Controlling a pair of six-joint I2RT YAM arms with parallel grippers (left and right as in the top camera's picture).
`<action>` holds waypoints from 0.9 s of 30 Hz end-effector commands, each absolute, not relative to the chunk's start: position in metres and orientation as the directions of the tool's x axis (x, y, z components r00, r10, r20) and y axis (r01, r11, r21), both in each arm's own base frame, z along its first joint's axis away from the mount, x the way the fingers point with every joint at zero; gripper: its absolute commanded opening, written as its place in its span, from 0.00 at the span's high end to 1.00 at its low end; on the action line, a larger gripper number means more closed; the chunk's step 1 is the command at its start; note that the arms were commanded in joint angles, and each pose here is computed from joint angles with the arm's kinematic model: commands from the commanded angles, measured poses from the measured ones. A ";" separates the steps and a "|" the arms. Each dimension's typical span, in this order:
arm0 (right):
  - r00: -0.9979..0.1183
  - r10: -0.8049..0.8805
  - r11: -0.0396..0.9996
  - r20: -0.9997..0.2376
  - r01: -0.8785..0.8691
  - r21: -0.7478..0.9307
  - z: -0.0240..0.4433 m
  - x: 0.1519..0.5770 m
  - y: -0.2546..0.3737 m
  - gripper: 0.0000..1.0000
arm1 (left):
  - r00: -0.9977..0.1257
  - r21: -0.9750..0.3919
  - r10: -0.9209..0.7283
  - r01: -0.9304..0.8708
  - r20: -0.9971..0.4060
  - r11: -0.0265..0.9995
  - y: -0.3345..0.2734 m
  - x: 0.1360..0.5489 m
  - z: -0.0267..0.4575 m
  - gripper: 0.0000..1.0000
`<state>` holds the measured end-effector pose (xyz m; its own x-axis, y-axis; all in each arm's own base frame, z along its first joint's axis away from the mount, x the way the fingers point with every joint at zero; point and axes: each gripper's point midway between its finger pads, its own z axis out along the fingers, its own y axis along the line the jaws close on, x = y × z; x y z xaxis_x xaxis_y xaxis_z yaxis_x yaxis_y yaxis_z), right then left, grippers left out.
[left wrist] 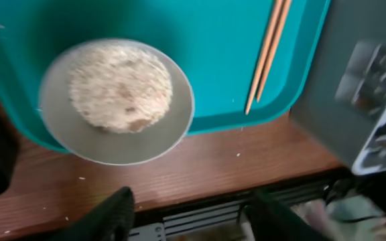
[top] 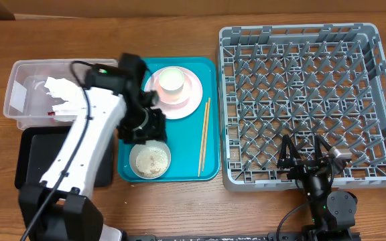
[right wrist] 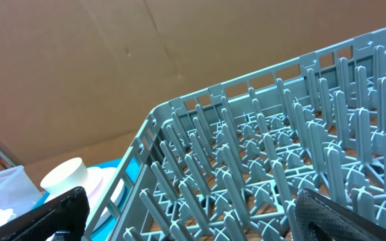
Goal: Sort waste into correct bins and load items into the dishwasher
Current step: 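Move the left gripper right toward the pink plate and cup, then lower the left gripper and grasp the rim of the white rice bowl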
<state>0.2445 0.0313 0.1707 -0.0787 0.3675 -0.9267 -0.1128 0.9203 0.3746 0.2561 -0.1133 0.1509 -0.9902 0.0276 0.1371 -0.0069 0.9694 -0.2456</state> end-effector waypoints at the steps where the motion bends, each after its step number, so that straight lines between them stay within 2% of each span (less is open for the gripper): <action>1: -0.074 0.365 0.922 -0.928 -0.111 0.372 0.169 0.245 0.030 0.00 | -0.982 -0.220 0.112 0.077 0.153 0.973 -0.133 0.240 0.139 0.45; 8: -0.074 0.365 0.922 -0.928 -0.111 0.371 0.169 0.245 0.030 0.00 | -0.977 -0.218 0.184 0.157 0.110 0.963 -0.170 0.233 0.135 0.44; 13: -0.074 0.365 0.922 -0.928 -0.111 0.371 0.169 0.245 0.030 0.00 | -0.983 -0.125 0.158 0.145 0.094 0.981 -0.171 0.229 0.132 0.45; 21: -0.074 0.365 0.922 -0.928 -0.111 0.371 0.169 0.245 0.030 0.00 | -0.973 -0.059 0.212 0.207 0.089 0.976 -0.183 0.213 0.131 0.45; 27: -0.074 0.365 0.922 -0.928 -0.111 0.371 0.169 0.245 0.030 0.00 | -0.980 0.021 0.193 0.195 0.055 0.981 -0.183 0.211 0.130 0.44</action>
